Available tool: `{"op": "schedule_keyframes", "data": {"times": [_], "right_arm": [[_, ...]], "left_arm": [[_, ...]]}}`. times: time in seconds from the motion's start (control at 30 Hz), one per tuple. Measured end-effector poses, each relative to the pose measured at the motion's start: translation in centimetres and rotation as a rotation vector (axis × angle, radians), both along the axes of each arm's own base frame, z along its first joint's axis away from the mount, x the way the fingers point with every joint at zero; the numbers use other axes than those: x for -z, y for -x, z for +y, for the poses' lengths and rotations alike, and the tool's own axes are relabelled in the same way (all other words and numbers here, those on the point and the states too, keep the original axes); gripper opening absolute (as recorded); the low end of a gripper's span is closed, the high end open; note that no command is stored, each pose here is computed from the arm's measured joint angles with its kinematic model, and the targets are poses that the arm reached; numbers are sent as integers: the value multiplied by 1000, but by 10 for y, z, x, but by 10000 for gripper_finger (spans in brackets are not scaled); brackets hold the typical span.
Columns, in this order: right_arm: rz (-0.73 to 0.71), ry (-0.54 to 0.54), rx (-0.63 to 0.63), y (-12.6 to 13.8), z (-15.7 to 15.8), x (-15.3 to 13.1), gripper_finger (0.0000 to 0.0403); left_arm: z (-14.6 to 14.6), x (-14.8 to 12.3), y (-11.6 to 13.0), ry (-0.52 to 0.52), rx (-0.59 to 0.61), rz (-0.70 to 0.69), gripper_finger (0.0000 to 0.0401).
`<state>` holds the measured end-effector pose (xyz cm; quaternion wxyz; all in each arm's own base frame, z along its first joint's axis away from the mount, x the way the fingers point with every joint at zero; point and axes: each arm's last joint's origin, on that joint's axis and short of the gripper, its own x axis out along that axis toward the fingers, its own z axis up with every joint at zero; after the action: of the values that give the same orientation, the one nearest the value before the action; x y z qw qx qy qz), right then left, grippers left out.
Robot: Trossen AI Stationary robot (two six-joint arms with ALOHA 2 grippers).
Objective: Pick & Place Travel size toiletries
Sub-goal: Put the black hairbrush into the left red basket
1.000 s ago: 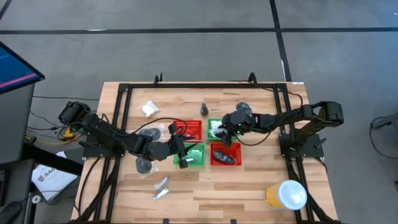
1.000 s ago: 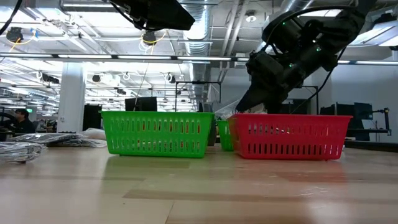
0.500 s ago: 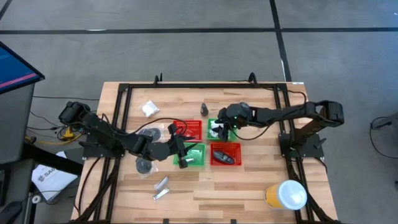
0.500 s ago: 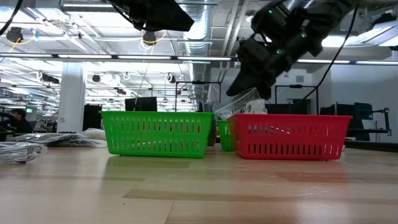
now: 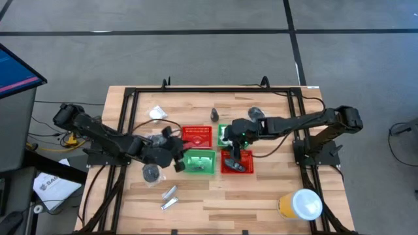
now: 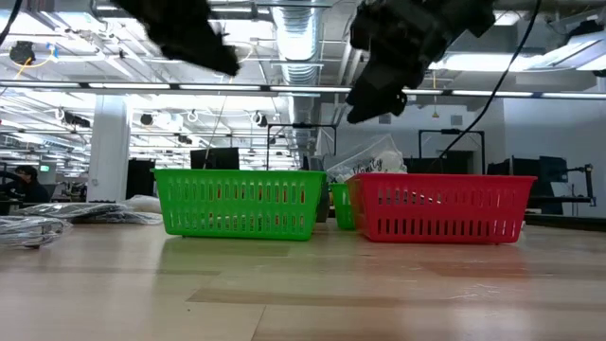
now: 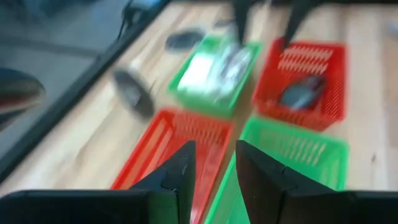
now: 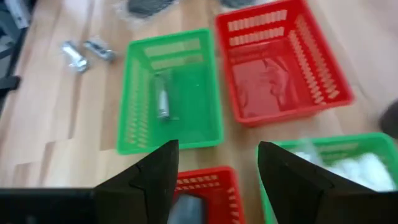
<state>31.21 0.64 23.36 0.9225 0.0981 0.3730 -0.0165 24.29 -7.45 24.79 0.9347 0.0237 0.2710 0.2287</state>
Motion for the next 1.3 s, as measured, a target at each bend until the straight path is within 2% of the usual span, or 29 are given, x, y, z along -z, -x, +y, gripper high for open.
{"op": "schedule_keyframes", "data": {"times": [0.2,0.4,0.53,0.77,0.9,1.07,1.3], "right_arm": [[-9,-2,-63,0,20,-1,203],[-7,-39,-79,2,36,-1,205],[-7,-41,-111,4,47,-1,203],[-4,-63,-148,7,65,-2,196],[-1,-71,-161,9,72,-2,192],[-2,-72,-187,11,80,-2,188],[-2,-72,-197,12,83,-2,184]], "left_arm": [[10,0,26,92,-90,91,104],[17,6,38,136,-185,172,104],[27,10,44,160,-291,210,104],[53,38,52,321,-396,356,104],[67,55,62,377,-458,421,107],[78,67,69,411,-514,463,128],[83,75,74,435,-540,492,180]]}}
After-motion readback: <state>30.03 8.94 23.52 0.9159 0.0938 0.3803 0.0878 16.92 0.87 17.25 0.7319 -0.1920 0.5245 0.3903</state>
